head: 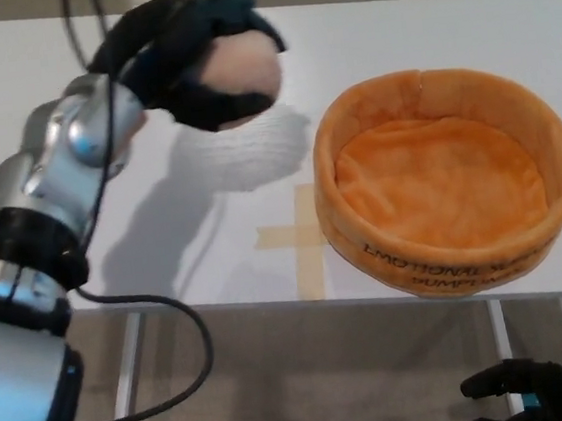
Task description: Use the left hand to pick up the pink round toy on the left and place it inside the orange plate on the desk.
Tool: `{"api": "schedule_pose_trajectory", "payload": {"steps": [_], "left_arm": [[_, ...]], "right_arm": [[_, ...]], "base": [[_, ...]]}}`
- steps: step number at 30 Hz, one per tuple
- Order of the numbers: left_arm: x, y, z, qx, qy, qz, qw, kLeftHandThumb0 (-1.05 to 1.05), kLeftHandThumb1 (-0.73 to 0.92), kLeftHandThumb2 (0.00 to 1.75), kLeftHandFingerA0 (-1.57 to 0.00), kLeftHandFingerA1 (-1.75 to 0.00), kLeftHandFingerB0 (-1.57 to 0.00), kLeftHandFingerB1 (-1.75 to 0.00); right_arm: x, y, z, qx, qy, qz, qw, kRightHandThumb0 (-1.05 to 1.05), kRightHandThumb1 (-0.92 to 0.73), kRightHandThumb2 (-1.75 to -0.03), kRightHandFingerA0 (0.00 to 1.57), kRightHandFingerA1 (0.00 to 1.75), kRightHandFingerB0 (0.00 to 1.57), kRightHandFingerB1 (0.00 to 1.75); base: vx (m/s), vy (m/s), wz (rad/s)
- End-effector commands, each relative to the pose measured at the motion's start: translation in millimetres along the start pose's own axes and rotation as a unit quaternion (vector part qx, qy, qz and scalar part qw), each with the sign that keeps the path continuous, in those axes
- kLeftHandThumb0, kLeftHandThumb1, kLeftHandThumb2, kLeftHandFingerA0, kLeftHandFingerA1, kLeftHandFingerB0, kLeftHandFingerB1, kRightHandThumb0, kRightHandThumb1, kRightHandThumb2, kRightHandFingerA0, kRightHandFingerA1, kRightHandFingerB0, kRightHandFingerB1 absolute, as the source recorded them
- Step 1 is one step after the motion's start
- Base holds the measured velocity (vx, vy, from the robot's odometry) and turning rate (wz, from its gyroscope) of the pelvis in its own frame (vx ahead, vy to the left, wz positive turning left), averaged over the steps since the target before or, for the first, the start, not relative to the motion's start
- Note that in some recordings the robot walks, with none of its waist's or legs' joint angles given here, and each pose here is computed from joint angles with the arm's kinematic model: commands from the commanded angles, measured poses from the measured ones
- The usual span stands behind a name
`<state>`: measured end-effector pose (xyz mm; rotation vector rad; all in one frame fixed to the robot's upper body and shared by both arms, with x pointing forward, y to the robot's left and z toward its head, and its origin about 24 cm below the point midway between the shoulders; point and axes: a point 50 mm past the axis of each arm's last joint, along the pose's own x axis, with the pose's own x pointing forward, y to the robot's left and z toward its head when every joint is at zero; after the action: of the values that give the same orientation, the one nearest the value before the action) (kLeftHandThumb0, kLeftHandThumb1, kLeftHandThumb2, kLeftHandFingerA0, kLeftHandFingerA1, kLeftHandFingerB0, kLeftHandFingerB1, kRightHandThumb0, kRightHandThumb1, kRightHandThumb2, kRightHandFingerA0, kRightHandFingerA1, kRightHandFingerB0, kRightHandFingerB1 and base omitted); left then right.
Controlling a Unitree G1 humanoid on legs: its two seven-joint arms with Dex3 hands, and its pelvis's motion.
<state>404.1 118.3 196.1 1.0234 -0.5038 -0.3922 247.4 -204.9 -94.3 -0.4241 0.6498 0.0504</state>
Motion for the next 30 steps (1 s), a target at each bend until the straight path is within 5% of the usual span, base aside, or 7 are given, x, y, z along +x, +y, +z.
{"api": "schedule_pose_trajectory", "payload": {"steps": [1,5,23,25,26,27,30], "left_arm": [[20.0,-2.7,31.3,0.037,-0.044,-0.001,0.998,-0.28,0.78,0.63,-0.78,-1.61,-0.77,-0.97],[32.9,-15.9,52.7,0.024,-0.057,-0.018,0.998,-0.27,0.74,0.66,-0.81,-1.51,-0.83,-0.70],[47.6,-70.3,98.4,0.024,-0.103,-0.048,0.993,-0.20,0.72,0.61,-0.85,-1.54,-0.84,-0.65],[46.9,-73.7,97.4,0.013,-0.098,-0.049,0.994,-0.23,0.63,0.59,-0.86,-1.29,-0.66,-0.46],[46.6,-75.1,95.6,0.005,-0.092,-0.060,0.994,-0.40,0.48,0.73,-0.68,-0.63,-0.41,-0.46],[47.9,-76.3,94.0,0.023,-0.079,-0.090,0.993,-0.74,0.46,0.86,0.00,-0.15,0.00,-0.16],[49.3,-78.1,90.9,0.048,-0.055,-0.138,0.988,-0.86,0.51,0.87,0.00,-0.01,0.00,-0.03]], "right_arm": [[-1.3,5.5,-3.3,0.010,0.006,0.003,1.000,-0.13,-0.56,-0.60,0.67,0.89,0.67,0.78],[-1.4,8.7,-3.0,0.011,0.006,0.004,1.000,-0.13,-0.56,-0.59,0.69,0.91,0.69,0.80],[1.4,8.5,4.9,0.015,-0.001,0.003,1.000,-0.13,-0.56,-0.60,0.69,0.89,0.67,0.78],[1.6,7.7,5.5,0.012,-0.002,0.001,1.000,-0.13,-0.56,-0.59,0.73,0.93,0.69,0.79],[1.7,7.0,6.1,0.010,-0.004,0.000,1.000,-0.19,-0.43,-0.82,0.76,0.90,0.66,0.79],[1.7,7.0,6.3,0.012,-0.005,0.001,1.000,-0.19,-0.43,-0.83,0.72,0.88,0.66,0.80],[1.6,7.4,6.3,0.017,-0.007,0.003,1.000,-0.13,-0.56,-0.60,0.71,0.92,0.69,0.80]], "base": [[0.00,0.000,0.00],[0.00,0.000,0.00],[0.00,0.000,0.00],[0.00,0.000,0.00],[0.00,0.000,0.00],[0.00,0.000,0.00],[0.00,0.000,0.00]]}}
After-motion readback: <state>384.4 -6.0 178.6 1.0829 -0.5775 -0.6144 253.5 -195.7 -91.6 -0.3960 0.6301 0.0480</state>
